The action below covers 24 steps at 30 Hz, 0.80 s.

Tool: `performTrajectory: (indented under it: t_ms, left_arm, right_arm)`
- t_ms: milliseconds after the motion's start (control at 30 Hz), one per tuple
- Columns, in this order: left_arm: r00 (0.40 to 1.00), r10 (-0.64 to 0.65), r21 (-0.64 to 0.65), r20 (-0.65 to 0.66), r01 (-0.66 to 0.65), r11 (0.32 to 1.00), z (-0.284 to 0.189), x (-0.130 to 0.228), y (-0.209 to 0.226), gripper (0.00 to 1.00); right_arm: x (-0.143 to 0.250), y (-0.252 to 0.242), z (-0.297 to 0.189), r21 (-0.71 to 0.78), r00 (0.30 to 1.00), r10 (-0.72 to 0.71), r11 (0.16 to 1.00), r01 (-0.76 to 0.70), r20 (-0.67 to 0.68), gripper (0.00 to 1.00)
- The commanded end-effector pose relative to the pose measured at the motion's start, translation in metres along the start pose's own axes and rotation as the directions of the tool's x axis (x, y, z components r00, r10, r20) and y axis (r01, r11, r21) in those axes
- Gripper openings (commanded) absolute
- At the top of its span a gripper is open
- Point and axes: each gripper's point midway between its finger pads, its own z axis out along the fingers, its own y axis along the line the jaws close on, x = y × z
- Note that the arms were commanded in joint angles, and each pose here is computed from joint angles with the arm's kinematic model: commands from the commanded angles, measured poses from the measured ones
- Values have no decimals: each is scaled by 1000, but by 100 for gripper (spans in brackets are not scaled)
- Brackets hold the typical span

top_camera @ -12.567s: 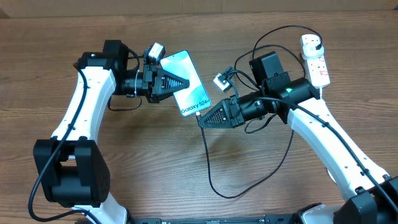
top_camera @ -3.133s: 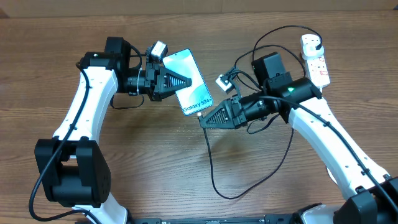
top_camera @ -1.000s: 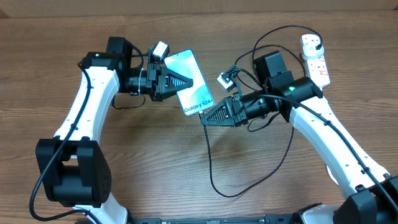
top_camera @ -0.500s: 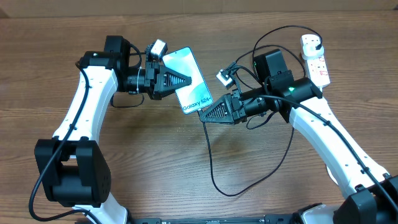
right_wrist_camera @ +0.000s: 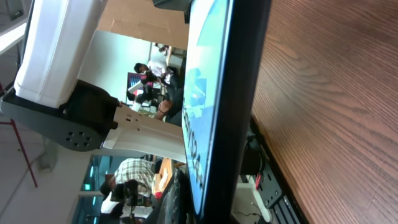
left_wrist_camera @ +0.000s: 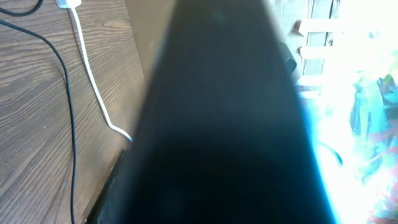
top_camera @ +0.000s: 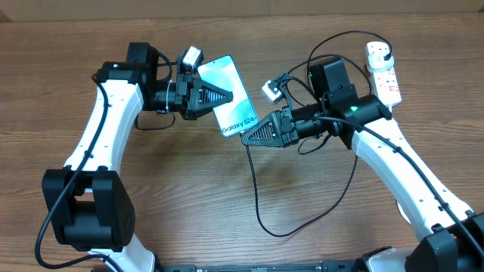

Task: Plug charger to phone and switch on socket
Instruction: 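Push the black plug further into the phone's port with the right gripper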

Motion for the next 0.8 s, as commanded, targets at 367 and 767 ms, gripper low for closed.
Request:
performTrajectory:
  t_ms: [367, 767]
  left_arm:
    - [995, 75, 32, -59, -73, 997, 21, 14, -21, 4]
    - [996, 74, 32, -59, -72, 997, 21, 14, -21, 4]
  right_arm:
    - [-16, -11, -7, 59, 998, 7, 998, -10, 57, 4]
    - [-24, -9, -10, 55, 996, 44, 997, -49, 81, 4]
